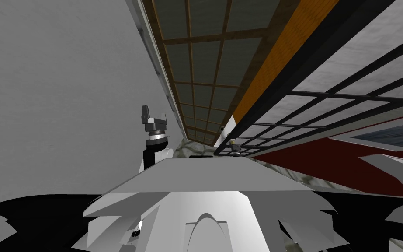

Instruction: Pull the door open

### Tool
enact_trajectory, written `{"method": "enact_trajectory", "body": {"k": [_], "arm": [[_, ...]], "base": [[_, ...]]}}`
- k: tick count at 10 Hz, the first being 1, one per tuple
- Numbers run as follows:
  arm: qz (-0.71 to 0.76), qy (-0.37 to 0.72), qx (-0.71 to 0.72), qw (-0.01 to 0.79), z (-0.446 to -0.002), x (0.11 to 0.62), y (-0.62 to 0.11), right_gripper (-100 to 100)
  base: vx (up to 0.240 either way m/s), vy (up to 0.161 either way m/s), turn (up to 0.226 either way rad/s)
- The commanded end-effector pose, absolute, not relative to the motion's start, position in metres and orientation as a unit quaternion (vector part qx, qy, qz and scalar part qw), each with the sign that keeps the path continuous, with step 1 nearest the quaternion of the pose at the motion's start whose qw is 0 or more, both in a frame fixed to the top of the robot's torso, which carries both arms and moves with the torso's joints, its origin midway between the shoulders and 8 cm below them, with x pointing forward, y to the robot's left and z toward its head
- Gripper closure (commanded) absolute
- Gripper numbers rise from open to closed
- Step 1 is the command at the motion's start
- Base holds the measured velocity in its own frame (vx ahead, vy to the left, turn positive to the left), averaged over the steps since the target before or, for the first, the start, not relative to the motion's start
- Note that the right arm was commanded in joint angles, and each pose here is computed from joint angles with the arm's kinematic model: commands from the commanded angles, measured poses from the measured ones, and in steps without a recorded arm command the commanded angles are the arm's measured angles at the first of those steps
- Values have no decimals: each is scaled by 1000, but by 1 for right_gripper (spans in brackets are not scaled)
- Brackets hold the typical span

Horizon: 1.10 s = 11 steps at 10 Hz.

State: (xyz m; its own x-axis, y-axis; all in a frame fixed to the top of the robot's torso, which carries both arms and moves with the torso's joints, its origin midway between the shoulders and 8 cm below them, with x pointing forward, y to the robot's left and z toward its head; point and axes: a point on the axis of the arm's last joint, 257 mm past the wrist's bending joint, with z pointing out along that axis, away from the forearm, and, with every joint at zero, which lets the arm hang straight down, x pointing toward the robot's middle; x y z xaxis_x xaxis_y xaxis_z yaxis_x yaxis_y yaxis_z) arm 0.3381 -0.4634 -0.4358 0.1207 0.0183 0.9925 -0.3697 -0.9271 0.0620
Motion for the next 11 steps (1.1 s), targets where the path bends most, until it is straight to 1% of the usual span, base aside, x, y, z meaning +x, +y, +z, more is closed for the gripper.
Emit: {"method": "enact_trajectory", "body": {"k": [1,2,3,5,8,11], "arm": [[634,-124,743,172,-444,314,-490,100],[634,-124,743,172,-444,314,-490,100],[662,-106,730,135,-429,337,-458,100],[672,-90,725,118,-422,338,-450,100],[689,-62,718,84,-412,338,-434,100],[700,-36,711,48,-404,335,-417,100]], "base": [[0,0,0],[13,1,4],[-137,-32,221],[-220,-81,272],[-251,-80,199],[-196,-89,200]]}}
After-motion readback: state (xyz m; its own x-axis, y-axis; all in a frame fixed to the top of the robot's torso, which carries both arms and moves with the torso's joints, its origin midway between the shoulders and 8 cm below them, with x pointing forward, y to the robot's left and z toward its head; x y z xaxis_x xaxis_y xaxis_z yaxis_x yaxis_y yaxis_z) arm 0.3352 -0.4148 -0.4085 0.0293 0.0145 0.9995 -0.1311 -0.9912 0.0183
